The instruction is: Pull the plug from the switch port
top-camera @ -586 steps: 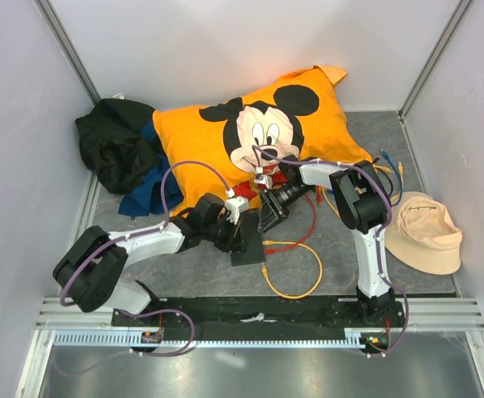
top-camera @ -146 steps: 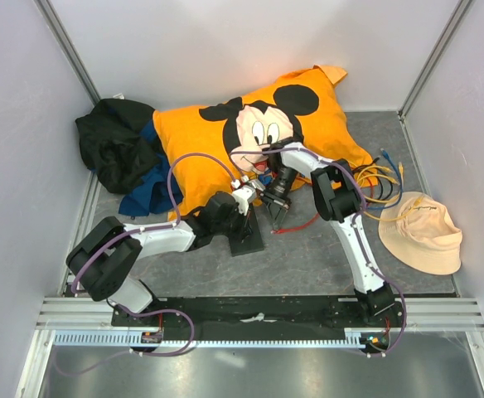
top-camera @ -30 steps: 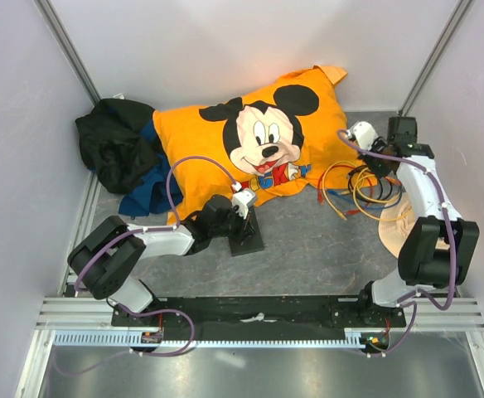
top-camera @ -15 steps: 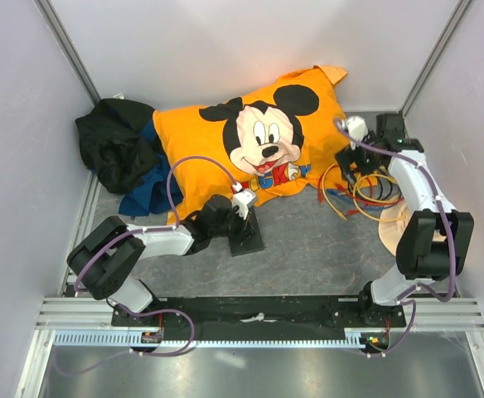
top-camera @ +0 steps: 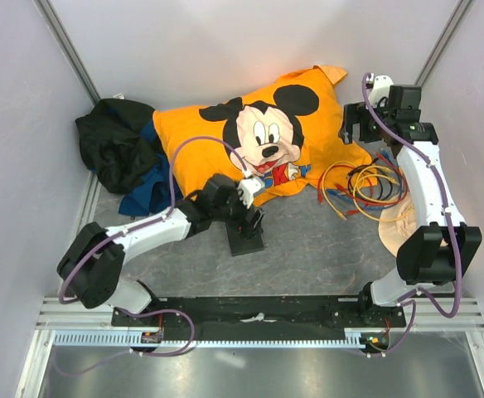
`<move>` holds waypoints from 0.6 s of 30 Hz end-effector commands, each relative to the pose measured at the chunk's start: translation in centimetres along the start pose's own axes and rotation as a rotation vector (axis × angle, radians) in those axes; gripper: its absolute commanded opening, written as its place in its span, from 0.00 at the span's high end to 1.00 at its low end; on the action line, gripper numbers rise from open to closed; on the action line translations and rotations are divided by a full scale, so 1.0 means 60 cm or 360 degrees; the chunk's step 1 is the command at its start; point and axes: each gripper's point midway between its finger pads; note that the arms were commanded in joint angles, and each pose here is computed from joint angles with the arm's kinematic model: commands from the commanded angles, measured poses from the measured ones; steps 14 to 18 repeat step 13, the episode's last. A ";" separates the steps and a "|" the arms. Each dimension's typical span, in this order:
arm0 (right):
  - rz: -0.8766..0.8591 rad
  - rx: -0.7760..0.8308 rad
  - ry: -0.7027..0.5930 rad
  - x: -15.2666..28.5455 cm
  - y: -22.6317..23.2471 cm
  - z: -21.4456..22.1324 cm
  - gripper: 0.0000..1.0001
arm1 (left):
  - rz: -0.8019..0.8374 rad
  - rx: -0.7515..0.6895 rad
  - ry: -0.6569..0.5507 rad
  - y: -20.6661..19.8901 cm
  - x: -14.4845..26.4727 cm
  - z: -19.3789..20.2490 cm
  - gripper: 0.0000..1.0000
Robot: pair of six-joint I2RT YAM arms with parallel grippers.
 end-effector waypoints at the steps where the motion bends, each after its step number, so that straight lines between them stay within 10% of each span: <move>1: -0.0014 -0.0104 -0.0017 0.000 0.012 -0.002 0.02 | -0.0099 -0.0286 -0.0177 0.060 0.073 -0.121 0.00; 7: -0.0155 -0.0060 -0.0011 -0.006 0.070 0.013 0.02 | -0.0487 -0.0318 -0.0393 0.195 0.197 -0.244 0.00; 18: -0.0280 0.0009 0.0025 -0.011 0.116 0.034 0.02 | -0.0769 0.0078 -0.0456 0.253 0.266 -0.216 0.00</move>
Point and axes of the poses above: each gripper's point midway between its finger pads, its own x axis back along the fingers, its own y axis along the line the jaws close on, z = x × y, and after that the axes turned 15 degrees about -x, right-handed
